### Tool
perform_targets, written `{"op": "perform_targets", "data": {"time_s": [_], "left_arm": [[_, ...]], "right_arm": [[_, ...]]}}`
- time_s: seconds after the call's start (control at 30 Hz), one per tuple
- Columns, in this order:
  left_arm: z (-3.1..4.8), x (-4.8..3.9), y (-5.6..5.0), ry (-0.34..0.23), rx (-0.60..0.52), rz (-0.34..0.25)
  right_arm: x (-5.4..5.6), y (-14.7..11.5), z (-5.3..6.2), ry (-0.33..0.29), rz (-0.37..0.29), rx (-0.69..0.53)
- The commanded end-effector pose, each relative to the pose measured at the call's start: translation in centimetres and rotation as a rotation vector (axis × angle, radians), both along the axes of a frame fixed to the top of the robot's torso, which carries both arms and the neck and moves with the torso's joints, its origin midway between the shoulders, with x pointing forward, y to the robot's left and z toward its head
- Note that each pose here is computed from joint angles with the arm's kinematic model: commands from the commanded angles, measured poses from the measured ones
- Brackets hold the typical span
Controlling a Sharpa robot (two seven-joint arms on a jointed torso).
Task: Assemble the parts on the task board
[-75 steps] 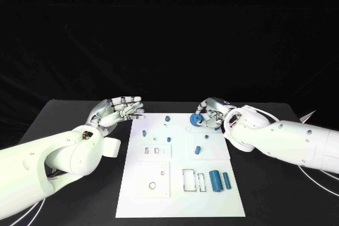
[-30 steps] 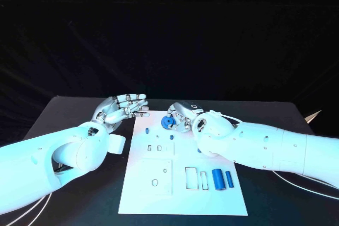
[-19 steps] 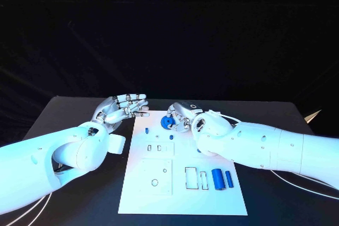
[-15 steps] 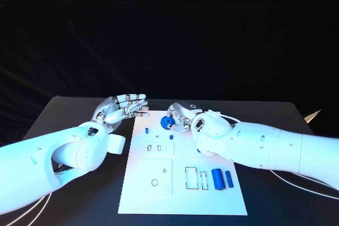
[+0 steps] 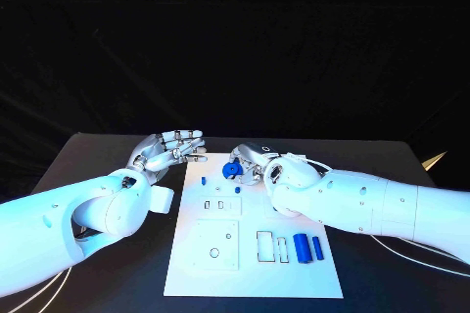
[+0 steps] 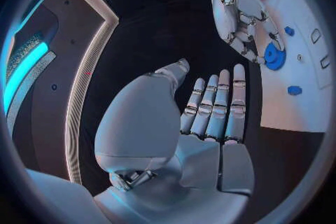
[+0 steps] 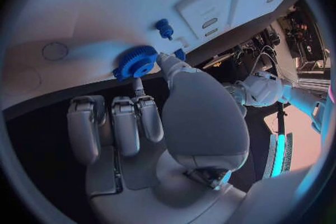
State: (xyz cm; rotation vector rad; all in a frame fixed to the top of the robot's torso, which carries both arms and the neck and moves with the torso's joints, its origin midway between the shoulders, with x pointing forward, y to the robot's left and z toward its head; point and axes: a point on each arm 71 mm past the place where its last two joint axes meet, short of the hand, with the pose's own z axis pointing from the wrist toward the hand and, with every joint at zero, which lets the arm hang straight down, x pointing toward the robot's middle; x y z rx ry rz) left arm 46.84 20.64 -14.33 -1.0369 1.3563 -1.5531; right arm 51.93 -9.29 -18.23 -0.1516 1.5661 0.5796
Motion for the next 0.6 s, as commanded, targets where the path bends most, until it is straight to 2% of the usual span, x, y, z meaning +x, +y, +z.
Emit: {"op": "perform_targets", "data": {"time_s": [0.03, 0.6], "left_arm": [[0.11, -0.02, -0.2, -0.002, -0.002, -0.012], [0.08, -0.05, 0.0, 0.003, 0.003, -0.003]], "right_arm": [[-0.1, 0.1, -0.3, 0.035, 0.033, -0.011], [0.2, -1.3, -0.5, 0.040, -0.008, -0.011]]}}
